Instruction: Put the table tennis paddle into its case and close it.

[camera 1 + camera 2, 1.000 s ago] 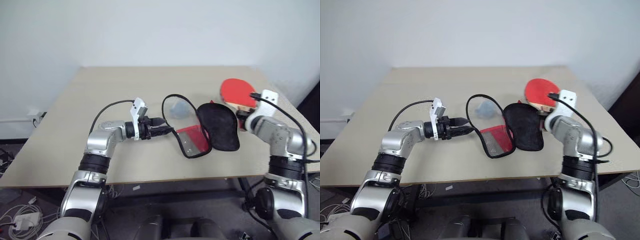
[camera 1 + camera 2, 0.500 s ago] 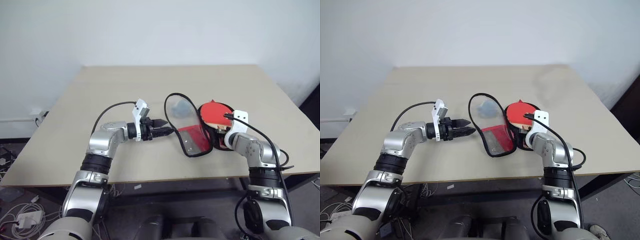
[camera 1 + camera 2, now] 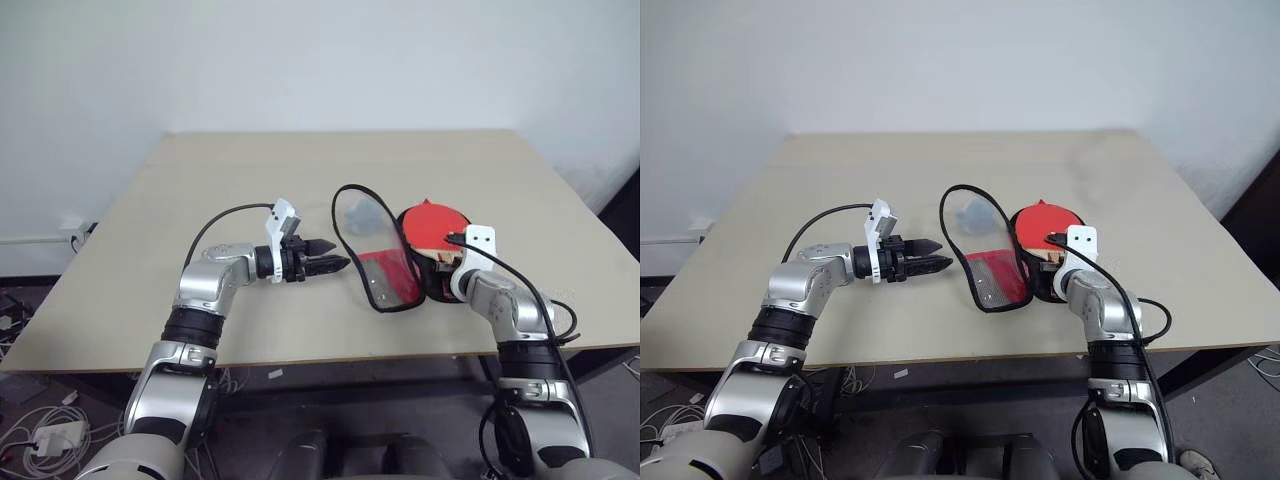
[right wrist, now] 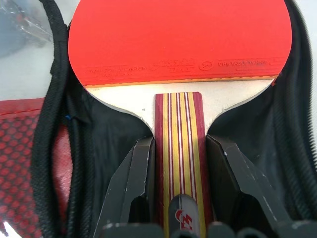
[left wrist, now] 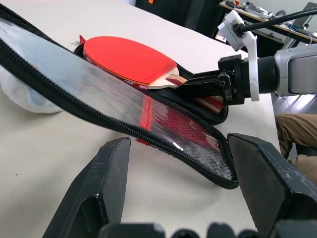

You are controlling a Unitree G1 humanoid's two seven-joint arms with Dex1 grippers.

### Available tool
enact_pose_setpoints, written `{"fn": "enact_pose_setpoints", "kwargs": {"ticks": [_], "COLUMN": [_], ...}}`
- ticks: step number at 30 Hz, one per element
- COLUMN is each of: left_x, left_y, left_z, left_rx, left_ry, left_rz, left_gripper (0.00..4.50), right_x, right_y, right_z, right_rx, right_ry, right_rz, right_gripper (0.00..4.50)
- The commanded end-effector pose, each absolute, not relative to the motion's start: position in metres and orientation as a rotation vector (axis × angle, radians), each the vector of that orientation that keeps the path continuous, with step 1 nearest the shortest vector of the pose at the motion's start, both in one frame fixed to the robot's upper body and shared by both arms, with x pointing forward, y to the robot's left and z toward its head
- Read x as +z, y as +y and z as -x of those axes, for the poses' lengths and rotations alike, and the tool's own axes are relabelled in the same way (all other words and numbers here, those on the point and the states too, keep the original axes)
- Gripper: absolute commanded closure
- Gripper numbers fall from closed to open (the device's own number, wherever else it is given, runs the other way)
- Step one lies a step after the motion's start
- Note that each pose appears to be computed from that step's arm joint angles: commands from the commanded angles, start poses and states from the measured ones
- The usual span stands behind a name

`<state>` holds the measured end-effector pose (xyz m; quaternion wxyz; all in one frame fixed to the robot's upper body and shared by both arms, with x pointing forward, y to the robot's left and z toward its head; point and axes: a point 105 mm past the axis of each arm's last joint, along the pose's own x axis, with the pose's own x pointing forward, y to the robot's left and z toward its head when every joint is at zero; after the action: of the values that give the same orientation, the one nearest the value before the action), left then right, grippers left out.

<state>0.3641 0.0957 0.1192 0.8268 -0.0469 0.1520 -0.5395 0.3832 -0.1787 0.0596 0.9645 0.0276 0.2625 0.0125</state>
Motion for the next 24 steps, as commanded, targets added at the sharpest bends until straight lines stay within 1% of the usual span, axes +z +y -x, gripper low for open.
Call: {"fn": "enact_pose_setpoints", "kwargs": {"ticks": [1, 4, 7, 12, 14, 16, 17, 18, 21, 22, 23, 24], "left_x": [0.137, 0.138, 0.138, 0.137, 0.138, 0.138, 0.138, 0.138, 0.141, 0.142, 0.143, 0.145], "left_y": [0.093, 0.093, 0.093, 0.093, 0.093, 0.093, 0.093, 0.094, 0.096, 0.097, 0.099, 0.103], "left_z": [-0.368, -0.368, -0.368, -0.369, -0.369, -0.369, -0.369, -0.369, -0.37, -0.37, -0.37, -0.371], "left_rx": [-1.161, -1.161, -1.16, -1.155, -1.155, -1.154, -1.154, -1.153, -1.146, -1.144, -1.142, -1.137], "left_ry": [0.27, 0.266, 0.266, 0.266, 0.264, 0.264, 0.265, 0.265, 0.26, 0.258, 0.255, 0.256], "left_rz": [0.065, 0.068, 0.067, 0.066, 0.072, 0.071, 0.07, 0.07, 0.077, 0.078, 0.08, 0.077], "left_gripper": [1.15, 1.15, 1.15, 1.15, 1.15, 1.15, 1.15, 1.15, 1.15, 1.15, 1.15, 1.15], "right_x": [0.063, 0.06, 0.055, 0.06, 0.06, 0.061, 0.062, 0.063, 0.077, 0.082, 0.092, 0.109], "right_y": [-0.187, -0.186, -0.177, -0.17, -0.17, -0.17, -0.171, -0.171, -0.169, -0.168, -0.169, -0.172], "right_z": [-0.385, -0.385, -0.382, -0.382, -0.382, -0.381, -0.381, -0.381, -0.38, -0.38, -0.381, -0.382], "right_rx": [0.004, 0.01, 0.046, 0.073, 0.075, 0.08, 0.082, 0.087, 0.138, 0.154, 0.161, 0.165], "right_ry": [0.516, 0.526, 0.565, 0.56, 0.562, 0.56, 0.557, 0.553, 0.505, 0.481, 0.438, 0.364], "right_rz": [-0.04, -0.047, -0.121, -0.133, -0.135, -0.131, -0.129, -0.128, -0.131, -0.136, -0.135, -0.143], "right_gripper": [3.36, 3.36, 3.36, 3.36, 2.62, 2.03, 1.6, 1.28, 0.16, 0.04, 0.04, 0.04]}}
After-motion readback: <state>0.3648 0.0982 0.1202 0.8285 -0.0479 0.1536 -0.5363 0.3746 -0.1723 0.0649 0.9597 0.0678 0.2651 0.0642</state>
